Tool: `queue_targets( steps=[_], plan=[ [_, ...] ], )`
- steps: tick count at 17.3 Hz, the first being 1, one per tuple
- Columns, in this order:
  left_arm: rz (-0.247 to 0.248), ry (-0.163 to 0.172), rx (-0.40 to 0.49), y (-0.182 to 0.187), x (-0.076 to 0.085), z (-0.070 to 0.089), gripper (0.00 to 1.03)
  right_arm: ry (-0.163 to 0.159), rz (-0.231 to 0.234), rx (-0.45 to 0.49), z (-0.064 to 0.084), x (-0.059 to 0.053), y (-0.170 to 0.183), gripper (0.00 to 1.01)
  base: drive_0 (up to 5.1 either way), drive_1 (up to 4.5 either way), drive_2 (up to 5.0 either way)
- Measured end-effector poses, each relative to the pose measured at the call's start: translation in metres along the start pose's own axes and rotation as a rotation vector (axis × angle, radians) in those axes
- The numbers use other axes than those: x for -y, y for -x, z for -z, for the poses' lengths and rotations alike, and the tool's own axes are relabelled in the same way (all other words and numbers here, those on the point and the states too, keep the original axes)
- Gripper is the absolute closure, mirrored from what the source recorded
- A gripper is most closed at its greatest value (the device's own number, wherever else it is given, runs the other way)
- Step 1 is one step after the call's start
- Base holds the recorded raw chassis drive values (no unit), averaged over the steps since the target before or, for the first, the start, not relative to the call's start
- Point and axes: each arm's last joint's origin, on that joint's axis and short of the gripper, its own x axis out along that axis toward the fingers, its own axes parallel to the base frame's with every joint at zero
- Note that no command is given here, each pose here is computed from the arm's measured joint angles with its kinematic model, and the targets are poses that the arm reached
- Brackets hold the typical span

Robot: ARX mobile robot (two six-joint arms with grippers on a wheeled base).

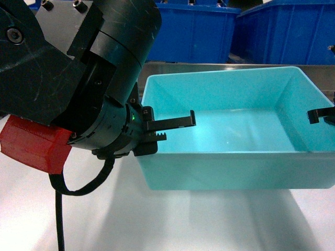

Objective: Organize blue bins on left shelf correctly

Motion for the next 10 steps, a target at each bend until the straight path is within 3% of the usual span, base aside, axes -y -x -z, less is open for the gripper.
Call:
queue_targets(
  steps=[5,10],
  plan=[
    [0.0,0.001,-0.001,-0.0002,-0.0005,-0.0003,1.01,-0.001,-0.004,0.0,0.0002,0.0004,0.0,0.99,-4.4,3.97,1.5],
    [-0.001,0.003,0.0,-0.0004,-0.0011,-0.0007,1.01,0.0,-0.006,0.001,0.0001,-0.0002,0.0,0.99,-5.0,2.42,2.4]
  ],
)
